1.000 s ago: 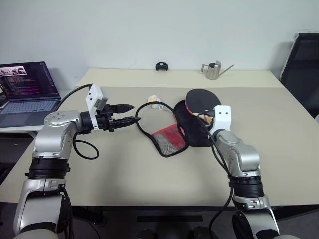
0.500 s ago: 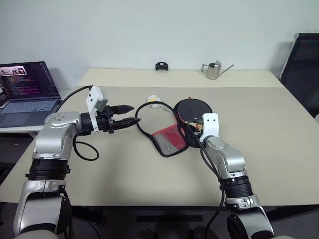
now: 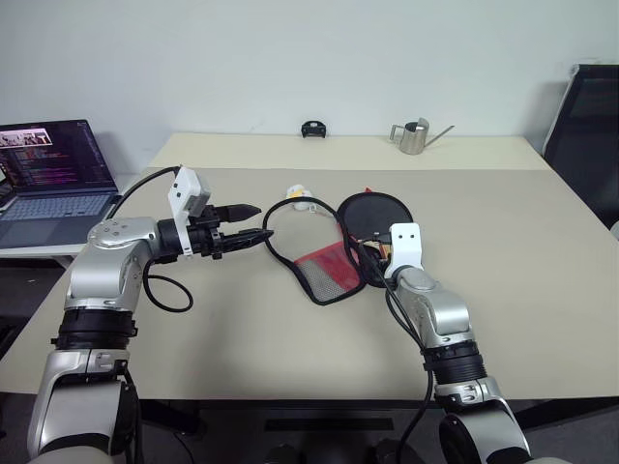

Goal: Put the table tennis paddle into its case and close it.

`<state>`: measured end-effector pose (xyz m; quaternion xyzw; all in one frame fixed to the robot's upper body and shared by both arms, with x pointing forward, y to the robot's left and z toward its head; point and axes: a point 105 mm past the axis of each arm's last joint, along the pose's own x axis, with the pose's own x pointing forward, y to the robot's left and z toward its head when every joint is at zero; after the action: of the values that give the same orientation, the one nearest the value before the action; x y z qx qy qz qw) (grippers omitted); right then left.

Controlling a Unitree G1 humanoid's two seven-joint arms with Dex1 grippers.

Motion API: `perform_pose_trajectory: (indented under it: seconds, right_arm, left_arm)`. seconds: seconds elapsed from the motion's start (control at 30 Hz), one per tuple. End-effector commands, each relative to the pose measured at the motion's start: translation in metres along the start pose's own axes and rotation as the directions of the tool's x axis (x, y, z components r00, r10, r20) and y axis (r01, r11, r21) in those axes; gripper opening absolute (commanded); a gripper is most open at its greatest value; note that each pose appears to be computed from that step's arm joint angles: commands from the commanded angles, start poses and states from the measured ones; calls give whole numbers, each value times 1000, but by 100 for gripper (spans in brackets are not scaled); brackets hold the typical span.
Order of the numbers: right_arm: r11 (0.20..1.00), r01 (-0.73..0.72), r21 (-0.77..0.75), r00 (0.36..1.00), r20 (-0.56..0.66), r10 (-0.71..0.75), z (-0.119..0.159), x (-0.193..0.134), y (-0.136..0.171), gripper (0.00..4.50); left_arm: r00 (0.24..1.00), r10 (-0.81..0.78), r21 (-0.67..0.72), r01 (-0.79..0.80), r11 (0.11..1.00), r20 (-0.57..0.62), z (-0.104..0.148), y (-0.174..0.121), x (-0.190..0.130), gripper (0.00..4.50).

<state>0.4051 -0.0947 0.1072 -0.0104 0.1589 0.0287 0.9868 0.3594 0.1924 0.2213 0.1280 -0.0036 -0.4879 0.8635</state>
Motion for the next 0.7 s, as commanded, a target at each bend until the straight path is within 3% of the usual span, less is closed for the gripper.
perform_pose_trajectory:
  seconds: [0.03,0.2,0.3,0.57,0.7]
  right_arm:
    - [999,-42,11,993,115,40,33,-8,9,408]
    - [978,-182,104,961,228,155,70,-34,19,408]
    - [968,-249,33,931,282,230,84,-52,15,408]
    - [943,-312,-116,897,291,333,86,-74,-27,408]
    - [877,-448,-175,830,282,481,90,-94,-24,408]
  left_arm:
    - [999,9,54,-11,998,40,15,0,-1,308]
    - [998,53,49,-55,997,37,10,5,-2,308]
    - [987,158,49,-159,986,27,4,20,-2,308]
    - [900,435,62,-433,899,-15,-14,62,-6,308]
    - [832,552,55,-550,833,-47,-25,81,-10,308]
